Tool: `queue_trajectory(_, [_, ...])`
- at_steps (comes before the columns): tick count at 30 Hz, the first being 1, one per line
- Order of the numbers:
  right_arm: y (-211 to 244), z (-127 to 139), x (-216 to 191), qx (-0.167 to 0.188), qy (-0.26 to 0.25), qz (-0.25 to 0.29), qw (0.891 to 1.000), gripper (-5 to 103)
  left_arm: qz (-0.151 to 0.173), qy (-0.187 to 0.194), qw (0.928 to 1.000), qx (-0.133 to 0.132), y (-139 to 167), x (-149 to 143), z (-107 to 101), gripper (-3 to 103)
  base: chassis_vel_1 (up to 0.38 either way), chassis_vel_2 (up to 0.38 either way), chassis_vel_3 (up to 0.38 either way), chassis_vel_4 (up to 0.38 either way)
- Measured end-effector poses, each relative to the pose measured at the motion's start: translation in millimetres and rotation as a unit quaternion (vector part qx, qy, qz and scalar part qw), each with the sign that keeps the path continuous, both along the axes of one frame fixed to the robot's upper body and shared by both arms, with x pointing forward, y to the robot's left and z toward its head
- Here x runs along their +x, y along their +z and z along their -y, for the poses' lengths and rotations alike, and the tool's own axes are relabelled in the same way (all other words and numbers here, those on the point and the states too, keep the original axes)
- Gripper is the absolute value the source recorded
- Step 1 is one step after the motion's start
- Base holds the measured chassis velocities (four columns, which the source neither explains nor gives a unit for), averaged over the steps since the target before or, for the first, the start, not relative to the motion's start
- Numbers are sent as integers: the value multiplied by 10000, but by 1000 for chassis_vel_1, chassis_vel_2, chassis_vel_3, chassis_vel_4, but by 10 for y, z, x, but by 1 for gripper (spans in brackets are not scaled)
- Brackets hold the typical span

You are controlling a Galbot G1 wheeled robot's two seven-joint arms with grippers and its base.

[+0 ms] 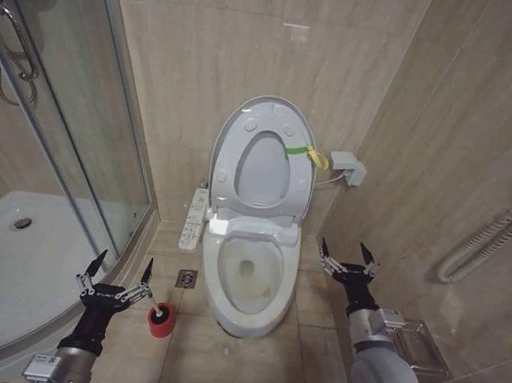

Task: Open the toilet lid, clean the toilet bowl with a toilet brush, close the toilet lid, and flush.

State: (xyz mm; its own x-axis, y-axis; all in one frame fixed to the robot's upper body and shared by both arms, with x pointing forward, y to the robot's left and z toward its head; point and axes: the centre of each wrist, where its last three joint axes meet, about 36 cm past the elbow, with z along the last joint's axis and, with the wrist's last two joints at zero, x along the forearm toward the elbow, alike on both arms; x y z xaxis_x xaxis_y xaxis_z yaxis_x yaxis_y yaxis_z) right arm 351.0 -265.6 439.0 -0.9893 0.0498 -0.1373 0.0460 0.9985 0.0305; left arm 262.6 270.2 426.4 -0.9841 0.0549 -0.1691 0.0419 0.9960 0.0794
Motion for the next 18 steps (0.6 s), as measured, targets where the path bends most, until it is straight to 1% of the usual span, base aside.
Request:
queue_trajectory(4, [-121,51,-33,-41,-110,88,9999,100,0,0,10000,0,0,0,0,100,0,0,0,0])
queue_trajectory(7, [-210,201,-89,-229,-280,108,9993,100,0,0,10000,0,0,0,0,100,0,0,0,0])
queue_trajectory(8, [-210,201,-89,-229,-280,108,9993,100,0,0,10000,0,0,0,0,100,0,0,0,0])
queue_trajectory(11, [-221,329,-148,-375,-400,124,9984,100,0,0,10000,0,0,0,0,100,0,0,0,0])
queue_trajectory(13, [-223,346,-174,-404,-426,137,9982,100,-1,0,10000,0,0,0,0,100,0,0,0,0])
queue_trajectory(16, [-265,322,-259,-616,-528,247,9964,100,0,0,10000,0,0,0,0,100,0,0,0,0])
queue_trajectory(17, [-265,322,-259,-616,-528,247,9964,100,0,0,10000,0,0,0,0,100,0,0,0,0])
queue_trajectory(18, [-300,266,-313,-628,-580,254,9960,100,0,0,10000,0,0,0,0,100,0,0,0,0])
